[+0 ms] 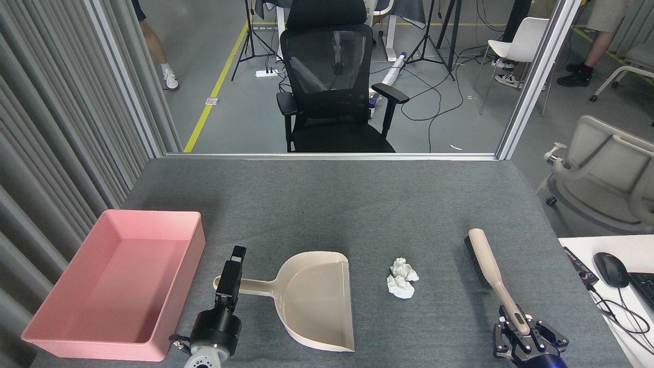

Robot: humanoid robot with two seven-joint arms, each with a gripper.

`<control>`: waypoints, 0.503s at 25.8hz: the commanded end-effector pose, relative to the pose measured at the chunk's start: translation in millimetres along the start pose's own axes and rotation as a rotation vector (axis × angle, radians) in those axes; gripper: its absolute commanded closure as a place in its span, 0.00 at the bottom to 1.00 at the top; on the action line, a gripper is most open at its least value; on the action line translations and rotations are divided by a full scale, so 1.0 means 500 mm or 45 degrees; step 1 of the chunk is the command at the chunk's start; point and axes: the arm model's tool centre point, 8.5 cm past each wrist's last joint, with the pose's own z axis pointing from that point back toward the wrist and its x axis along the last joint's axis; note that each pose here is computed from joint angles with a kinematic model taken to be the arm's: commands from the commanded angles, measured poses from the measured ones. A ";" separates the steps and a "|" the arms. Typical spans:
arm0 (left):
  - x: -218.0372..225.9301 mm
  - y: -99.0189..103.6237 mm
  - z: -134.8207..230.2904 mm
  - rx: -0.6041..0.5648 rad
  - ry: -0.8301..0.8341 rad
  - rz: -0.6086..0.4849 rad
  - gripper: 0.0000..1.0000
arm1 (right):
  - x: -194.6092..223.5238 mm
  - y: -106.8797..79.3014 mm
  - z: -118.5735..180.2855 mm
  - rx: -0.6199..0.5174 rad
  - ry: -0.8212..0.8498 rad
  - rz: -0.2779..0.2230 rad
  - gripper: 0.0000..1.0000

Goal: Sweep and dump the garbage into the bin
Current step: 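Close the right gripper on the beige brush handle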

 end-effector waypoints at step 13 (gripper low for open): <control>-0.033 -0.022 0.051 -0.069 -0.130 -0.010 0.00 | 0.001 -0.019 0.013 -0.058 -0.013 -0.017 0.74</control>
